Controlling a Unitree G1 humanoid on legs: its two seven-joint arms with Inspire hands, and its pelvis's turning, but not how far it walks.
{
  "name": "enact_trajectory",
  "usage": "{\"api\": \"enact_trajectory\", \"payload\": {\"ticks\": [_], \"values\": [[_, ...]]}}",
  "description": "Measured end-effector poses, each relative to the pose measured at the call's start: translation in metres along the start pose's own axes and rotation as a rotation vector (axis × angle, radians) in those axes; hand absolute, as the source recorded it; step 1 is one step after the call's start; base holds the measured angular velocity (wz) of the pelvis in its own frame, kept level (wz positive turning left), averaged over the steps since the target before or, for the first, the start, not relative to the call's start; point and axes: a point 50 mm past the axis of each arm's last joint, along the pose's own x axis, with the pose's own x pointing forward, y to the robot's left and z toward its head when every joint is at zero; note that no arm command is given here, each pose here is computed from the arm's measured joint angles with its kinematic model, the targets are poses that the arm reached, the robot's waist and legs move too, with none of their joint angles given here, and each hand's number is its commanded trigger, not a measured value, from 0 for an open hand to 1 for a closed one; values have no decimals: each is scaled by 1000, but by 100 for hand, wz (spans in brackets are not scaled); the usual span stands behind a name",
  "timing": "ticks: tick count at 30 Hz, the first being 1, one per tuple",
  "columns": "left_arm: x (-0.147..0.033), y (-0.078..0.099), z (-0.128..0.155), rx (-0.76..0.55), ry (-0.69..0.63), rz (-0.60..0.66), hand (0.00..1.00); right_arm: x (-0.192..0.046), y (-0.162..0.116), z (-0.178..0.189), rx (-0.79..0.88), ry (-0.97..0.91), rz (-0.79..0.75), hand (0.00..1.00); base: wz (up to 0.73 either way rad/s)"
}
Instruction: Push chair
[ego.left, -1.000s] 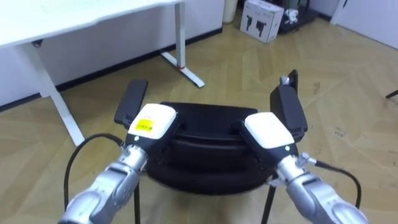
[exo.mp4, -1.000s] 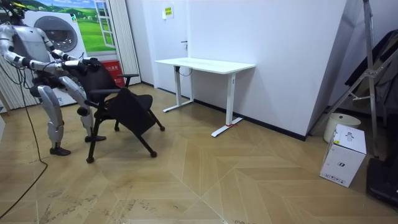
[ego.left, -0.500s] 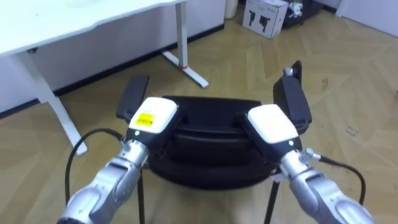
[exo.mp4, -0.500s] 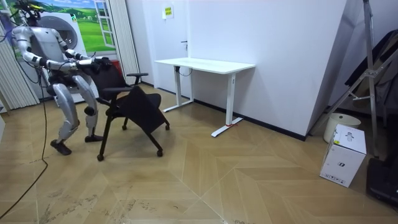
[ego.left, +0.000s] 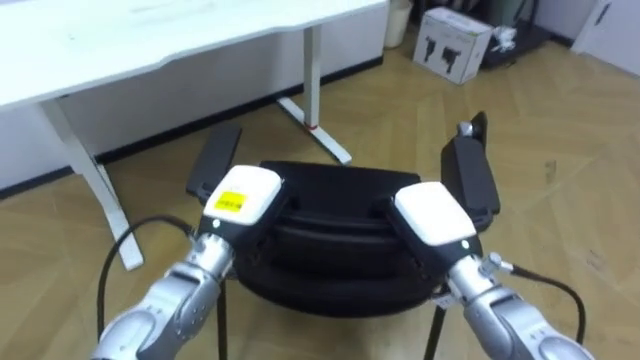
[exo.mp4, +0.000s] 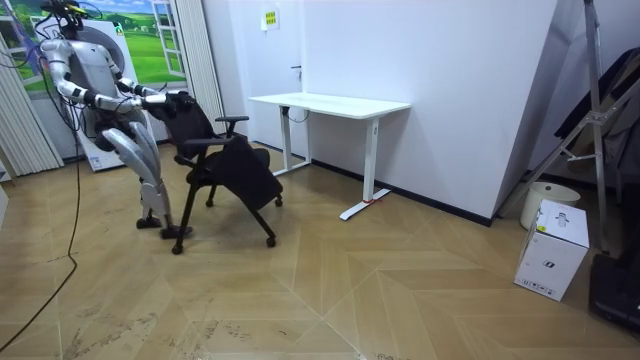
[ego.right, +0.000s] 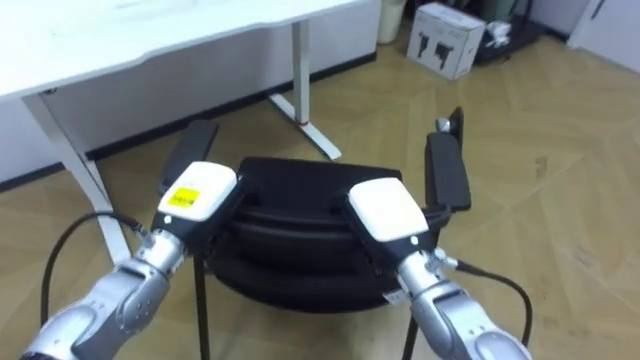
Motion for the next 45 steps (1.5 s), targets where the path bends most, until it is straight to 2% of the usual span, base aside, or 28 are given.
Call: {"api": "enact_trajectory", "payload": {"ticks": [4, 10, 22, 27, 36, 39, 45], "values": [[0, 3, -2, 2, 14, 12, 100, 7, -4, 1, 1, -5, 9, 100, 24], [-2, 0, -3, -4, 19, -7, 100, 4, 1, 2, 17, -4, 29, 100, 26], [0, 5, 2, -4, 20, 48, 100, 4, -6, 0, -9, -8, -18, 100, 29], [-4, 9, 4, 0, 21, 70, 100, 3, -10, 2, -13, -17, -33, 100, 1], [-1, 11, 1, 15, 26, 42, 100, 6, -7, 3, 21, -6, -8, 100, 4], [-2, 4, 3, -6, 51, 29, 100, 6, -4, 2, 16, -6, 9, 100, 33], [-3, 11, -5, 21, 46, 42, 100, 14, -3, 7, 31, -21, -4, 100, 40]]}}
